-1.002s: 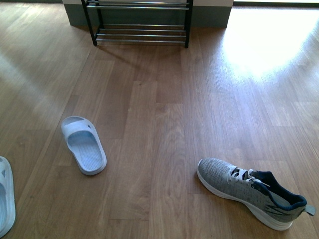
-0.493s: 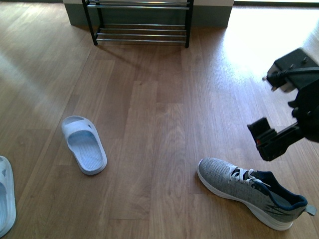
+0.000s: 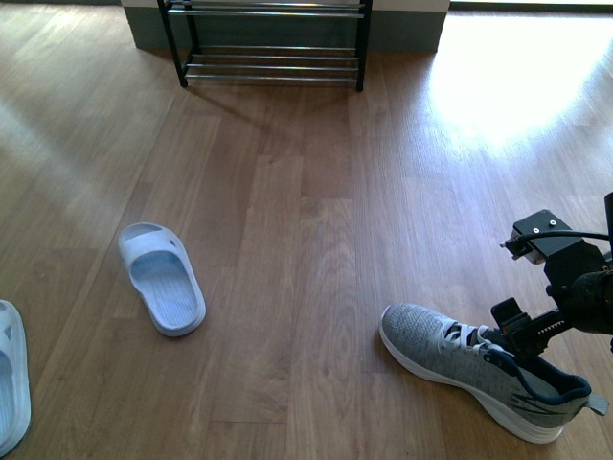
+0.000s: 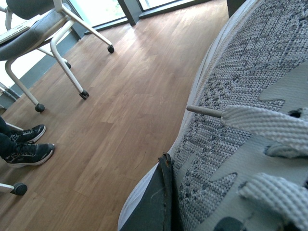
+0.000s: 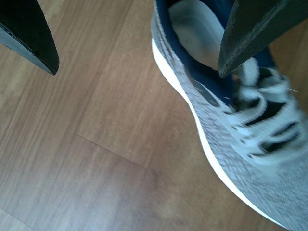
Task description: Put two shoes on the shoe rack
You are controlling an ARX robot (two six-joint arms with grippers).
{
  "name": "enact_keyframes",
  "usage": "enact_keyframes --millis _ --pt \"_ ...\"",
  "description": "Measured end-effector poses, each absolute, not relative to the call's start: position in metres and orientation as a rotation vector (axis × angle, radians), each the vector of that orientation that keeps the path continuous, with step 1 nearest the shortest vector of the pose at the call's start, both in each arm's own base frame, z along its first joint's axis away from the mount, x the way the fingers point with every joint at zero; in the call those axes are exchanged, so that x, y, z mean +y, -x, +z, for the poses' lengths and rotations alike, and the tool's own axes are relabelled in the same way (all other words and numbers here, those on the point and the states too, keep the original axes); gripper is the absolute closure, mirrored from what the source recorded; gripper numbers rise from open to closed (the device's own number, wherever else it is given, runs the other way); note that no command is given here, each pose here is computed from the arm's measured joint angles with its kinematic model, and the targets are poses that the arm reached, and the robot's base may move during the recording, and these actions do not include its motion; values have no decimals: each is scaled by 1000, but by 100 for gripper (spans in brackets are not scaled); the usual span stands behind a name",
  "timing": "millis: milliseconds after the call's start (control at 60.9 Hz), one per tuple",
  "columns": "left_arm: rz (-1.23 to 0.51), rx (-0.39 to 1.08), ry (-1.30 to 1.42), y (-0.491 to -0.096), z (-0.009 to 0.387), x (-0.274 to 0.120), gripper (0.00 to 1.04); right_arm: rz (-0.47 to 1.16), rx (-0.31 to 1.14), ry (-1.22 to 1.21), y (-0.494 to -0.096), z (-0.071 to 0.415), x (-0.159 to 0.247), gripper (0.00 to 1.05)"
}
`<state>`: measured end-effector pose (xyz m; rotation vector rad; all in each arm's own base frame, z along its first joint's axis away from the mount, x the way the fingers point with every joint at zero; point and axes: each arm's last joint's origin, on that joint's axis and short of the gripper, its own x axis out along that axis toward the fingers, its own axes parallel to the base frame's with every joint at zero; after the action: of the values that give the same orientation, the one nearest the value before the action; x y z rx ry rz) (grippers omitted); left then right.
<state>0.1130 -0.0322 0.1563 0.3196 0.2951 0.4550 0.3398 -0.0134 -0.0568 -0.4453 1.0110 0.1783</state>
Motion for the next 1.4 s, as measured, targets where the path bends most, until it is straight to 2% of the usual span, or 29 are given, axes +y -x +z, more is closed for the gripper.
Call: enact_keyframes --millis 312,591,1133,1232,1396 --pt "455 295 -320 -113 156 -32 103 154 1085 457 -334 -75 -39 9" --pt "455 295 -320 -113 156 -32 103 243 1128 427 -330 -82 -30 9" --pt "455 295 -320 -113 156 -32 103 285 1140 493 -335 -111 -14 9" --pt "455 295 -320 -113 156 -32 103 310 1126 481 -340 -113 -4 31" --pt "455 295 -320 -113 156 -32 103 327 1127 465 -341 -115 2 56"
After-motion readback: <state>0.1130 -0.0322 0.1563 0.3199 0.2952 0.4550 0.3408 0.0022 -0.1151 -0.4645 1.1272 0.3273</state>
